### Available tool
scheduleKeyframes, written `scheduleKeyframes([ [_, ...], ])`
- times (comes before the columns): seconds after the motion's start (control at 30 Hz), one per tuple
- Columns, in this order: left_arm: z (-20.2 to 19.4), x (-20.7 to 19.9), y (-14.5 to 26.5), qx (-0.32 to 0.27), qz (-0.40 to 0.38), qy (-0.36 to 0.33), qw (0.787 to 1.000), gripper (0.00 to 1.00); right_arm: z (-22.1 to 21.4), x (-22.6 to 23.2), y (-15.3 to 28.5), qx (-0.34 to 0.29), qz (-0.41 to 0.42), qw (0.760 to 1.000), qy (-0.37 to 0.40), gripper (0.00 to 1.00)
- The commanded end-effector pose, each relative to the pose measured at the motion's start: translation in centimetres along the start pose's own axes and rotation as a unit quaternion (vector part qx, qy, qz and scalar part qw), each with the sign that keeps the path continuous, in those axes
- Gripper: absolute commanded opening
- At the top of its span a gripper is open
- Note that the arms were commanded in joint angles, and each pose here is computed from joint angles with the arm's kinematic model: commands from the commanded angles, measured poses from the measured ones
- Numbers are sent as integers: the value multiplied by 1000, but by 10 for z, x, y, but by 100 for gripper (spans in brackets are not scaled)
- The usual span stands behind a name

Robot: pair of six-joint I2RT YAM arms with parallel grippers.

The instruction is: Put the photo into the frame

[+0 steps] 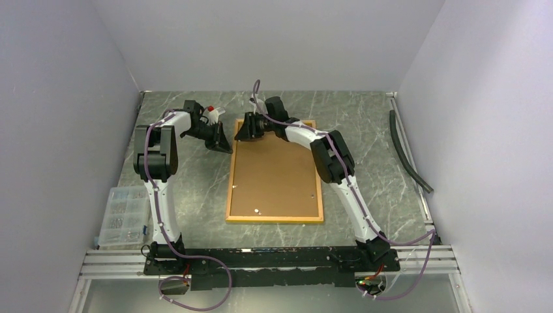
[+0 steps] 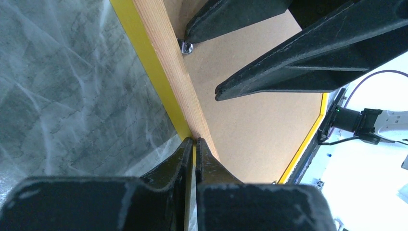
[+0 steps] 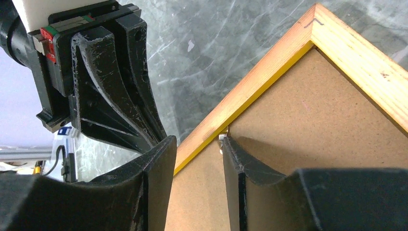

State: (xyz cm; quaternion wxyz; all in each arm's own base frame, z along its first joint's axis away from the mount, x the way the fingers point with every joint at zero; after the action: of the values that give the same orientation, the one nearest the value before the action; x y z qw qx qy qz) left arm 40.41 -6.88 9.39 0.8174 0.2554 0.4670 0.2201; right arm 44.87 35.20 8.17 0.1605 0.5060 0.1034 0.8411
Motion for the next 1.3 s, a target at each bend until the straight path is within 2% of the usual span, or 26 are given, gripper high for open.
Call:
scheduleKeyframes([
  [0.0, -10, -2, -9, 27, 13, -14, 999, 9, 6, 4, -2, -6, -19, 1000, 16, 45],
  [0.53, -9, -4, -8, 27, 10, -15, 999, 9, -14, 9, -29, 76, 41, 996, -1, 43],
  [0.63, -7, -10, 0, 26, 11, -19, 999, 10, -4, 23, -18, 51, 26, 998, 12, 44],
  [0.7, -6, -17, 14, 21, 11, -23, 999, 11, 11, 43, 2, 6, 6, 999, 34, 53],
  [0.8, -7, -26, 39, 14, 26, -44, 999, 19, 31, 70, 45, -65, -21, 997, 41, 68],
  [0.83, -9, -30, 46, 16, 31, -53, 998, 22, 38, 80, 64, -89, -28, 995, 44, 77],
  [0.87, -13, -33, 51, 21, 38, -63, 997, 23, 42, 85, 82, -109, -46, 992, 39, 84],
  [0.97, -32, -42, 57, 44, 57, -91, 993, 24, 40, 87, 138, -162, -131, 978, 9, 98],
  [1.07, -54, -48, 58, 78, 79, -122, 986, 22, 21, 78, 199, -217, -227, 948, -47, 100],
  [1.13, -68, -52, 55, 105, 107, -155, 976, 19, 2, 56, 240, -258, -292, 916, -98, 100],
  [1.2, -83, -58, 49, 134, 125, -186, 965, 18, -21, 37, 267, -277, -340, 887, -143, 100],
  [1.27, -99, -63, 40, 166, 133, -214, 953, 17, -43, 19, 284, -280, -363, 871, -179, 100],
])
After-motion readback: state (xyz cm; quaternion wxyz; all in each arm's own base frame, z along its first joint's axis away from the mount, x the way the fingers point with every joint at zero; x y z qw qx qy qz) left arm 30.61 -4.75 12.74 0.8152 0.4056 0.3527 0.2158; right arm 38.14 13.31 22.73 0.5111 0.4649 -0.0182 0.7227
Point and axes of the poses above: each gripper's point midway between its finger pads, its own y axis back along the fingers, its own x axis along the line the jaws close on, z = x × y, the point moved 10 cm from there along y, back along the fingers, and after that the axes turned 11 degrees about -y, right-handed, at the moved point
